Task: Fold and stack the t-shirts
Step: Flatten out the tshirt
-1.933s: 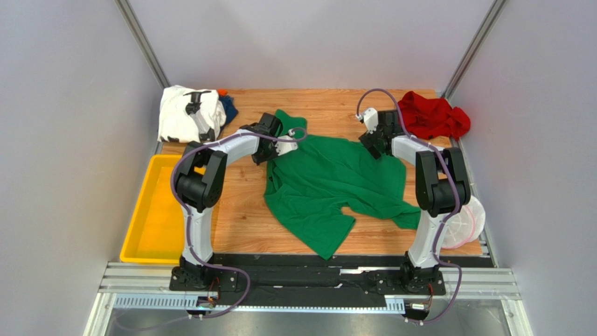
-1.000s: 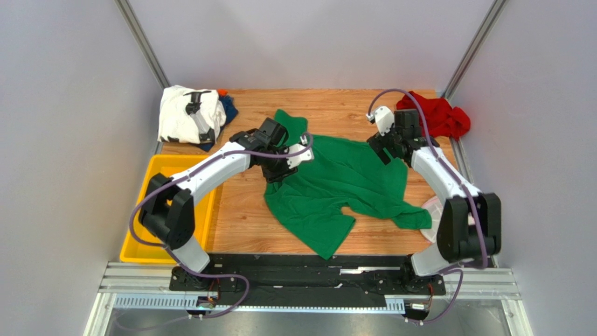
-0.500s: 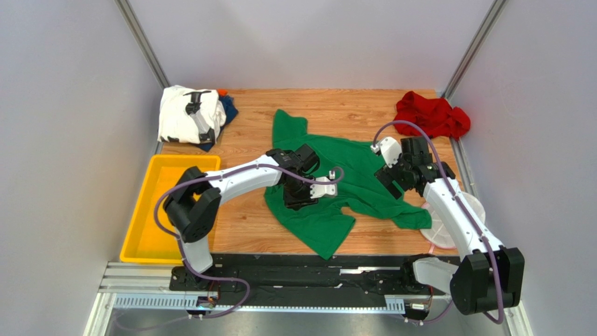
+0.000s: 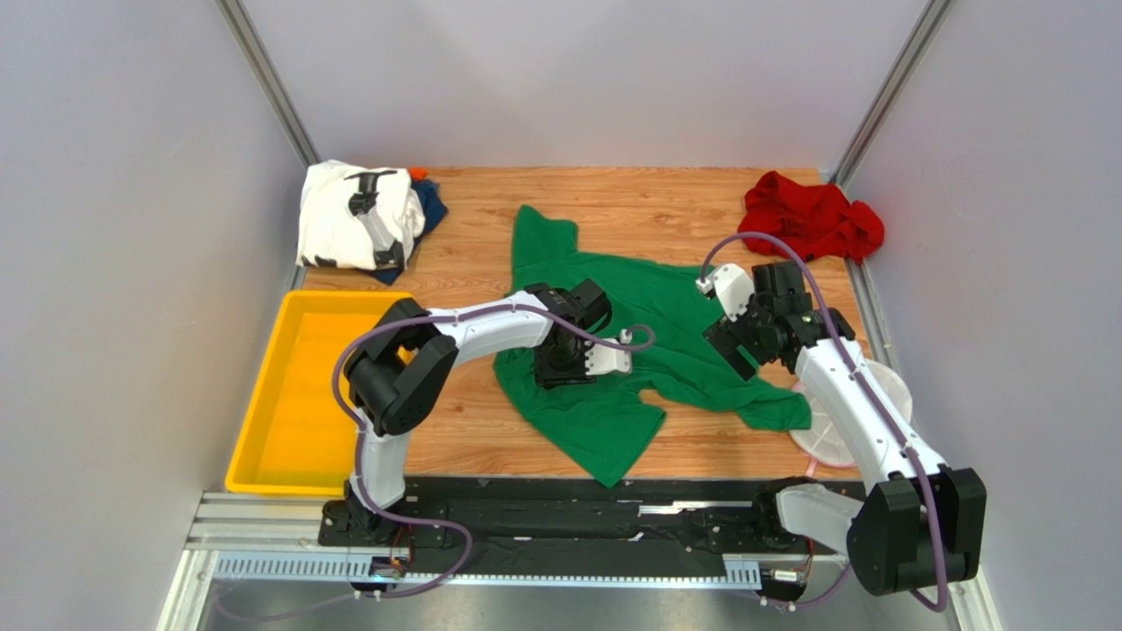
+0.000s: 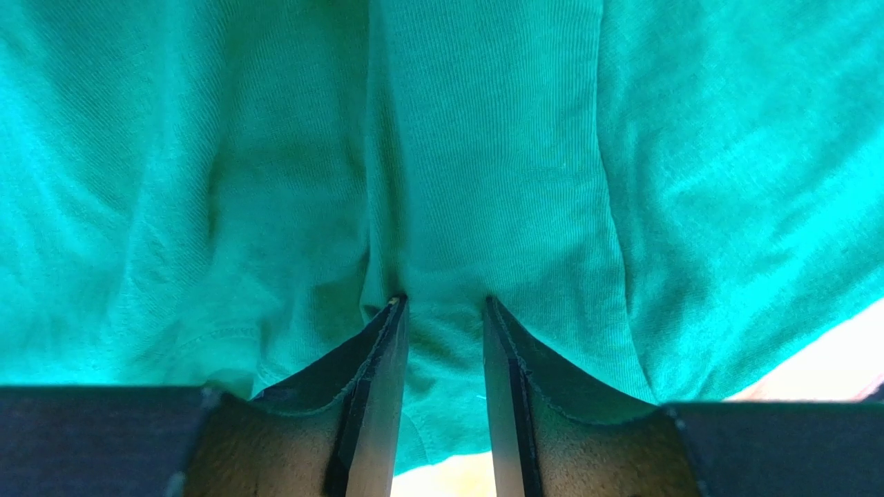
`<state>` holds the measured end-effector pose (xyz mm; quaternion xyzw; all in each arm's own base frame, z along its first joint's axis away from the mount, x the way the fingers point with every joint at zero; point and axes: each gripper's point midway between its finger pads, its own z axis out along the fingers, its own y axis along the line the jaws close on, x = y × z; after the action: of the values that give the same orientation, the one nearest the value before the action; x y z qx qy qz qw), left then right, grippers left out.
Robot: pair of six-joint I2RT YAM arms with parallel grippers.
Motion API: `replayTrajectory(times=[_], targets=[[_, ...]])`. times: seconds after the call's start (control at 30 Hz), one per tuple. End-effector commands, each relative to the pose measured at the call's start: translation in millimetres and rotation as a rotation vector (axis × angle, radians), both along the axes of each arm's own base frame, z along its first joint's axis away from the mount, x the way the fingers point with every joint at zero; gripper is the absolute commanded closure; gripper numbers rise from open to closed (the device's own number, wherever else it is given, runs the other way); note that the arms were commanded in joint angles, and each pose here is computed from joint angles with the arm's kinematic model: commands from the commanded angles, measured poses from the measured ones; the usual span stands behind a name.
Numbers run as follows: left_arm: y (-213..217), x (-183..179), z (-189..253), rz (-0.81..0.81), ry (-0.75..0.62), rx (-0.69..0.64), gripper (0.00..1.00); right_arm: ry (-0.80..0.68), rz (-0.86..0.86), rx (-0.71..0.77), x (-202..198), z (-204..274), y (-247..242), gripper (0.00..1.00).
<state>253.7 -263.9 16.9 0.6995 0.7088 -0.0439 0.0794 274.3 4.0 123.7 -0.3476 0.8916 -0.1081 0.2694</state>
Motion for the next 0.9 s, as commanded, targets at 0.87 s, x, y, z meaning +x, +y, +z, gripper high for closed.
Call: replayTrajectory(times=[0.87], targets=[[110,126,14,0.155,-0.203,0.243,0.66,0.048,0.067,0.124,-18,1,30,0.09]])
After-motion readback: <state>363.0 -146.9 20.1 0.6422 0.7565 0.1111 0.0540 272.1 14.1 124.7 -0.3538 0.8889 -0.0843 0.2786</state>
